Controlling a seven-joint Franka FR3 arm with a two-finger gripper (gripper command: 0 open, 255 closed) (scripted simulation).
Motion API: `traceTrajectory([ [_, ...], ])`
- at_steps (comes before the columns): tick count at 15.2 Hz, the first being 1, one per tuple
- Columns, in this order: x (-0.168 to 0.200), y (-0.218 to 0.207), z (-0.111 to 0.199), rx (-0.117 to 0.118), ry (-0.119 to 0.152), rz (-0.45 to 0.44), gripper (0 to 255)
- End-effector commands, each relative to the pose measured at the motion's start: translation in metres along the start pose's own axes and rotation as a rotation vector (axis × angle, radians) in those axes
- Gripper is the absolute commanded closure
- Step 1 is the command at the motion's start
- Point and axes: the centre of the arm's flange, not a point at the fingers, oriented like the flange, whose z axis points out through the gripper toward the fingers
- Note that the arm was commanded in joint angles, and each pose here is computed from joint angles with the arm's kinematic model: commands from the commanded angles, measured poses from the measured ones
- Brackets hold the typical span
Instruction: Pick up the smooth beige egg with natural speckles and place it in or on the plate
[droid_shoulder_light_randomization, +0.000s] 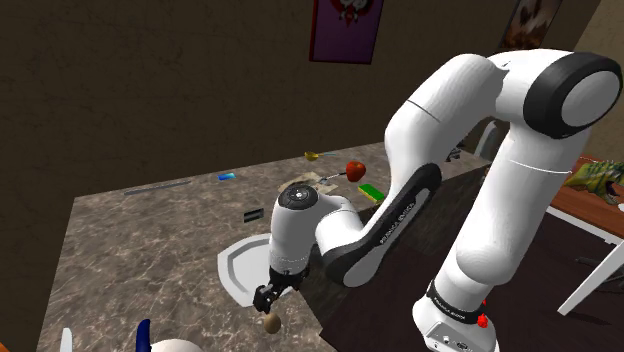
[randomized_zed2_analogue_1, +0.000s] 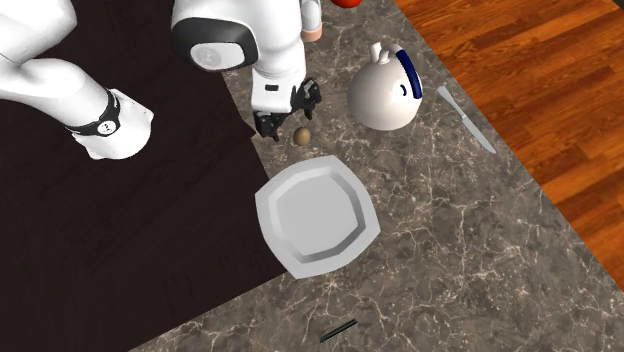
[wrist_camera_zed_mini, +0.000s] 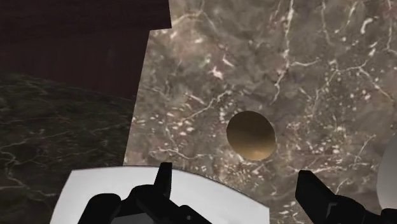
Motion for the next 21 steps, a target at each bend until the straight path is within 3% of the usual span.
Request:
traceTrajectory([
  [1,-0.008,-0.015,0.022,-0.009,0.005,0.003,0],
  [10,-0.009,-0.022,0.072,-0.013,0.004,0.005,0],
  [18,-0.009,-0.022,0.072,-0.013,0.004,0.005,0],
  [19,-0.009,-0.022,0.072,-0.013,0.004,0.005,255],
  [21,-0.009,-0.022,0.072,-0.013,0.004,0.005,255],
])
